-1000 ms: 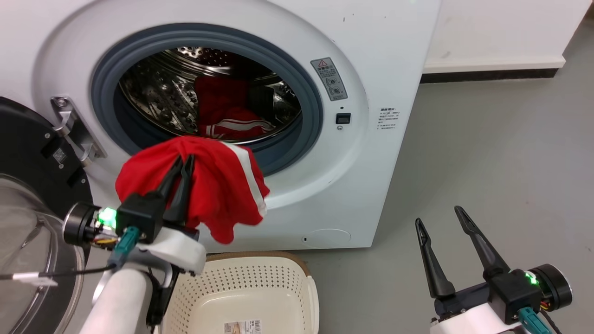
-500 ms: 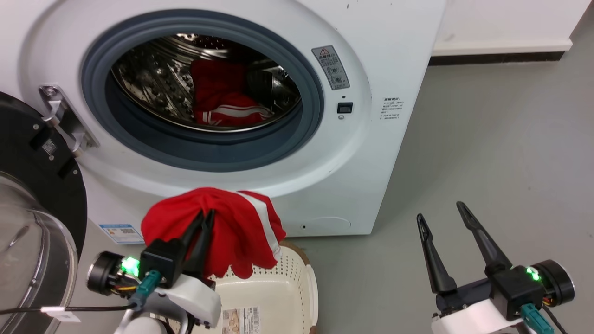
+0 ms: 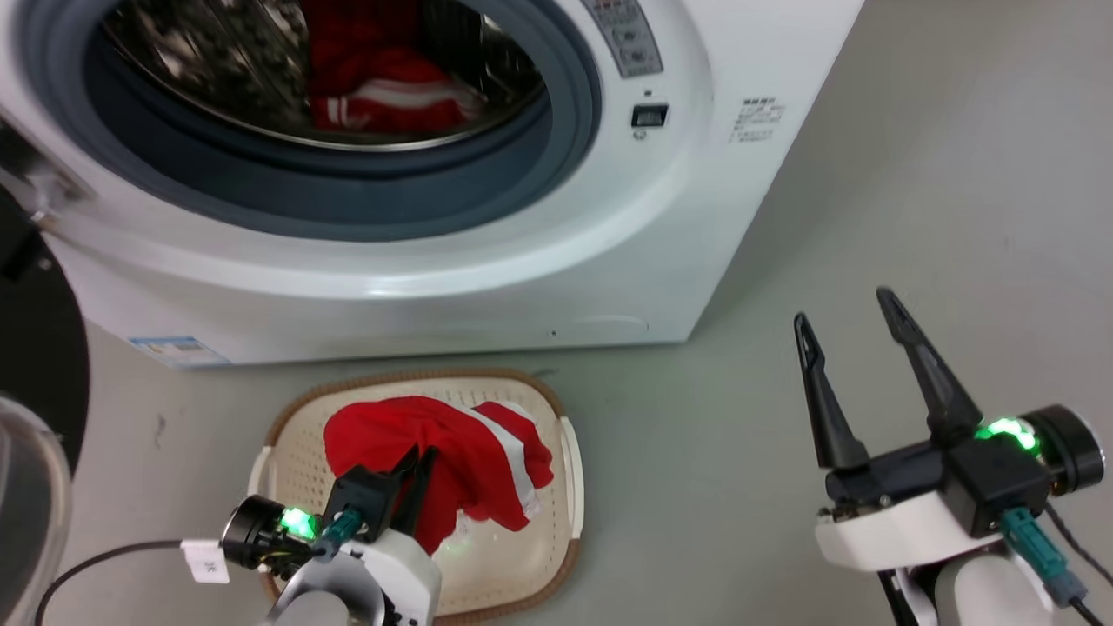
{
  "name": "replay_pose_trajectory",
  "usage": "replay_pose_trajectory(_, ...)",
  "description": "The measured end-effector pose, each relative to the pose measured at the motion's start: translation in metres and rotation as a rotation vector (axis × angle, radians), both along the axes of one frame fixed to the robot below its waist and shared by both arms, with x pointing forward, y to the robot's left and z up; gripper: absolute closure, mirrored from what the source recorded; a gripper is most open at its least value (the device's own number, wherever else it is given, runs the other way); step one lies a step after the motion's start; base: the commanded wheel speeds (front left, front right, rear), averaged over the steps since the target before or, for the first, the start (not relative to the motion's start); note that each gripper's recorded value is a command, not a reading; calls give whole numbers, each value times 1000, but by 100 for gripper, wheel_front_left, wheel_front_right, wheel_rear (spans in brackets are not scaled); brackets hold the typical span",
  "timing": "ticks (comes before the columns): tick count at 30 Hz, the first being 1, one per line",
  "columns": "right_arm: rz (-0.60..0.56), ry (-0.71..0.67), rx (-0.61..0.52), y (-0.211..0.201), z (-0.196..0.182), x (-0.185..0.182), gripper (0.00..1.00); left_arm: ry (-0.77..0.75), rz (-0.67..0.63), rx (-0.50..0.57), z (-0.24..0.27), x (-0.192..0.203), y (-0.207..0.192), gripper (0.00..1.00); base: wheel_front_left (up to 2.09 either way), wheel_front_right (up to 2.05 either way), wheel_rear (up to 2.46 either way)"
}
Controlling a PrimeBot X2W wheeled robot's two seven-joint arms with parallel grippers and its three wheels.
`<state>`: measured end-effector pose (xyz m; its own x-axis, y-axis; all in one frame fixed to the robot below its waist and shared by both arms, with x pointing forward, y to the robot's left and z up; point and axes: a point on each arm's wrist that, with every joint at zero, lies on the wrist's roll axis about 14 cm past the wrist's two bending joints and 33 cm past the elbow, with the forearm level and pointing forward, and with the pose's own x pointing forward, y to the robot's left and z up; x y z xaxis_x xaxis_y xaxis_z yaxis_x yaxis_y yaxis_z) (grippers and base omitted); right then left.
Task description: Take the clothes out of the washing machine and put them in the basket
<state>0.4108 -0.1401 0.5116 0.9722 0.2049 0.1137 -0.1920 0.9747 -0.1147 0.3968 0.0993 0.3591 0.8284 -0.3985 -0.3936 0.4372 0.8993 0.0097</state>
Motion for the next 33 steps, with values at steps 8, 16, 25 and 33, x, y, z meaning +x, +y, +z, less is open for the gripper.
replay_pose_trajectory(8, -20, 43, -7, -9, -27, 35, 0, 237, -44, 72, -89, 1, -3, 100, 0, 0, 0)
replay_pose_trajectory(16, -66, 103, -12, -27, -64, 63, 0, 433, -115, 187, -164, 7, -5, 100, 0, 0, 0)
replay_pose_trajectory(25, -88, 200, -23, -37, -115, 76, 0, 647, -160, 296, -231, -6, 3, 100, 0, 0, 0)
replay_pose_trajectory(33, -98, 228, -29, -42, -130, 79, 0, 739, -91, 260, -248, -15, 4, 0, 0, 0, 0)
